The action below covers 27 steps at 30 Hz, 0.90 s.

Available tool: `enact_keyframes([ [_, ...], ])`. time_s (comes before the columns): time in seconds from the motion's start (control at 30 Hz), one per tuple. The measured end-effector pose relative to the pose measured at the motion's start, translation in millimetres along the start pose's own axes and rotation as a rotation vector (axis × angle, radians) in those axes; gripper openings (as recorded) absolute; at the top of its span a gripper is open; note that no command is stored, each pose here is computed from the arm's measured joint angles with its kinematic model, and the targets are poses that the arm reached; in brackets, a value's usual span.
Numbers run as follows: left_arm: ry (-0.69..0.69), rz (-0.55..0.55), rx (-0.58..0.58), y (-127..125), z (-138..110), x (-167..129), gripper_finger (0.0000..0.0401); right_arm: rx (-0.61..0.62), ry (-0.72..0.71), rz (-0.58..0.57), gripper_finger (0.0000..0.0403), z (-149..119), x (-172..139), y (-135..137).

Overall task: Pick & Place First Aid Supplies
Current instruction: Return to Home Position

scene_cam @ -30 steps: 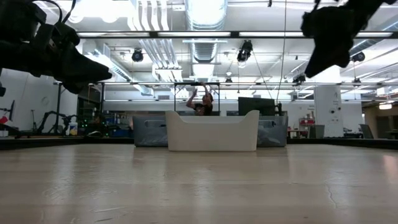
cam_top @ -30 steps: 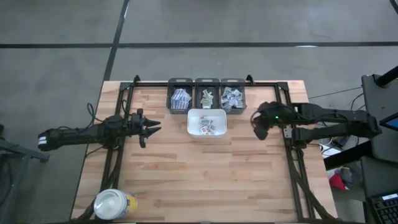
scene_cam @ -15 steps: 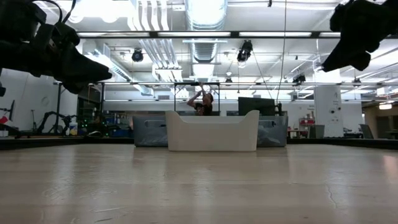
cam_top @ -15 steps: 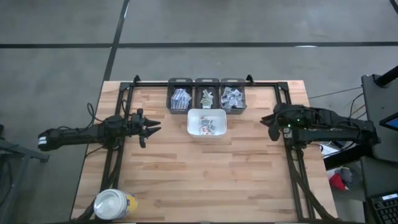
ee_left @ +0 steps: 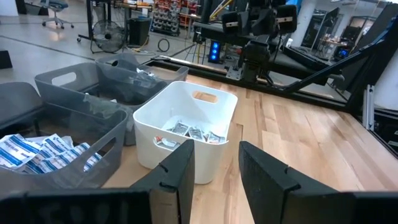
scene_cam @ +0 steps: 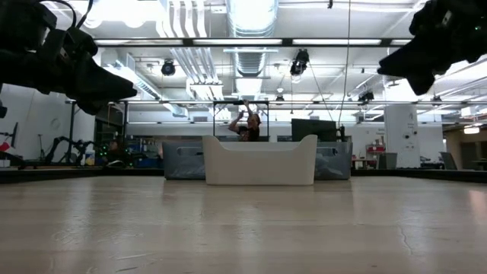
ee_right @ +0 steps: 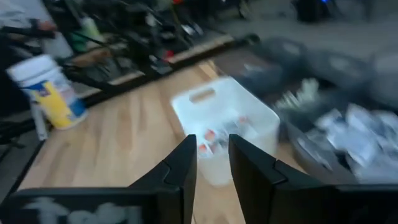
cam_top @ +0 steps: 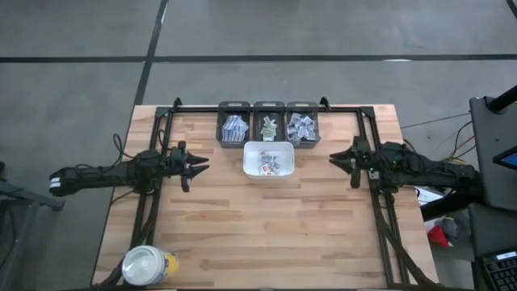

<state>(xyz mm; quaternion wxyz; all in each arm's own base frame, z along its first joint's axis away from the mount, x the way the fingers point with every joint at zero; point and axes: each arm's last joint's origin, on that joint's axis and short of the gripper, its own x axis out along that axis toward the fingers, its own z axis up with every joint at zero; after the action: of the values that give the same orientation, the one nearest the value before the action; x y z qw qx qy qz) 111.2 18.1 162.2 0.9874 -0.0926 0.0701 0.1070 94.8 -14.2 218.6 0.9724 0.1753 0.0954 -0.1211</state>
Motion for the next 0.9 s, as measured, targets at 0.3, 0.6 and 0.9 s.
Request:
enact_keyframes([
  [0.3,-0.001,0.0,0.0,0.0,0.1,0.0,0.012,-0.065,-0.045,0.055,0.007,-25.4,9.3,-7.3],
  [0.6,0.0,0.0,0.0,0.0,-0.1,0.0,0.012,-0.088,-0.145,0.085,0.0077,-26.7,5.8,-8.1],
  [0.9,-0.001,0.0,0.0,0.0,0.1,0.0,0.012,-0.121,-0.172,0.09,0.0091,-37.9,5.9,-12.2],
])
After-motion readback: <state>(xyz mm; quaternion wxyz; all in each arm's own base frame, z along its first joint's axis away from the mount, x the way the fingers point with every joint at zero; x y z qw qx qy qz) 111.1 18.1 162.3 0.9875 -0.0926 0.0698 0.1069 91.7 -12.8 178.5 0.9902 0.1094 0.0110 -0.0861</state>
